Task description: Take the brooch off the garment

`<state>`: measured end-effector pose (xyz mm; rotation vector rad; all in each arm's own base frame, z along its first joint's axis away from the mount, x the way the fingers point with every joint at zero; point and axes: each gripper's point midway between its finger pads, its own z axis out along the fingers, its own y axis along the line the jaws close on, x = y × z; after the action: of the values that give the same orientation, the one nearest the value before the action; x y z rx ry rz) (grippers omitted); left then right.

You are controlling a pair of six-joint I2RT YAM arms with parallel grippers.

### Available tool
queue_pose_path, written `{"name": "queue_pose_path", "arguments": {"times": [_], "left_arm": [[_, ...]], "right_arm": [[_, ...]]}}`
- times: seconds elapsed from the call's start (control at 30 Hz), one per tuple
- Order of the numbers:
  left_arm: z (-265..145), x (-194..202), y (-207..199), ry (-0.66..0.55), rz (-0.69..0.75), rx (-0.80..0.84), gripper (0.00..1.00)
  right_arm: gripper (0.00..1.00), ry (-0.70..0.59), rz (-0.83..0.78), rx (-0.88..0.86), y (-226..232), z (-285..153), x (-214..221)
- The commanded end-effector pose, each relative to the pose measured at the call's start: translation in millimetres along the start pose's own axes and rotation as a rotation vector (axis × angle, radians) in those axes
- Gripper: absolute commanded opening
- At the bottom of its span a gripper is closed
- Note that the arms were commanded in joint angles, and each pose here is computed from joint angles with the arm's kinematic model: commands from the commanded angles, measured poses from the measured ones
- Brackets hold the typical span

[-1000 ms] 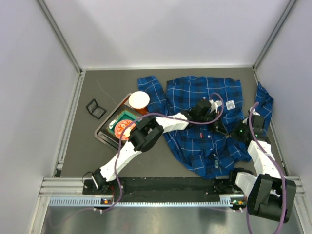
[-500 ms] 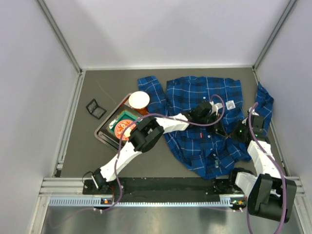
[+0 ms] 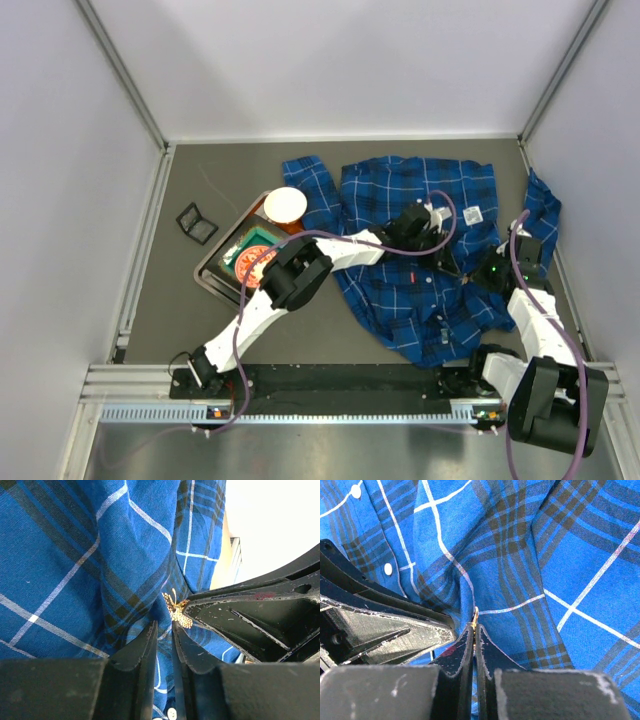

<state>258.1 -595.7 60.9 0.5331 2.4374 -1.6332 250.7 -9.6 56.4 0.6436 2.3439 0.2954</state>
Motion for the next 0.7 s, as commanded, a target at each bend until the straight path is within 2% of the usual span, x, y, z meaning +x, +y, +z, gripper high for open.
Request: {"name": "queue_pose_path", "arguments": {"times": [0.0,0.23,0.4,0.67], "left_arm": [[-5,-15,-27,-0.027,0.048,0.056,0.23],[1,-11,-38,0.001,0.047,0.103,0.2],[8,-3,-31,0.015,0.035,0.087,0.17],[3,-12,-19,-0.023,0.098,0.003,0.22]], "right_arm": [[0.0,-0.064,-0.02,-0.05,14,-4,-21],[0.0,-0.061,-0.022,-0.049,14,-3,-21],[0.0,-0.064,-0.023,-0.05,14,-4,-22],[0.0,-0.06,-0.022,-0.05,14,-3,-21]]}}
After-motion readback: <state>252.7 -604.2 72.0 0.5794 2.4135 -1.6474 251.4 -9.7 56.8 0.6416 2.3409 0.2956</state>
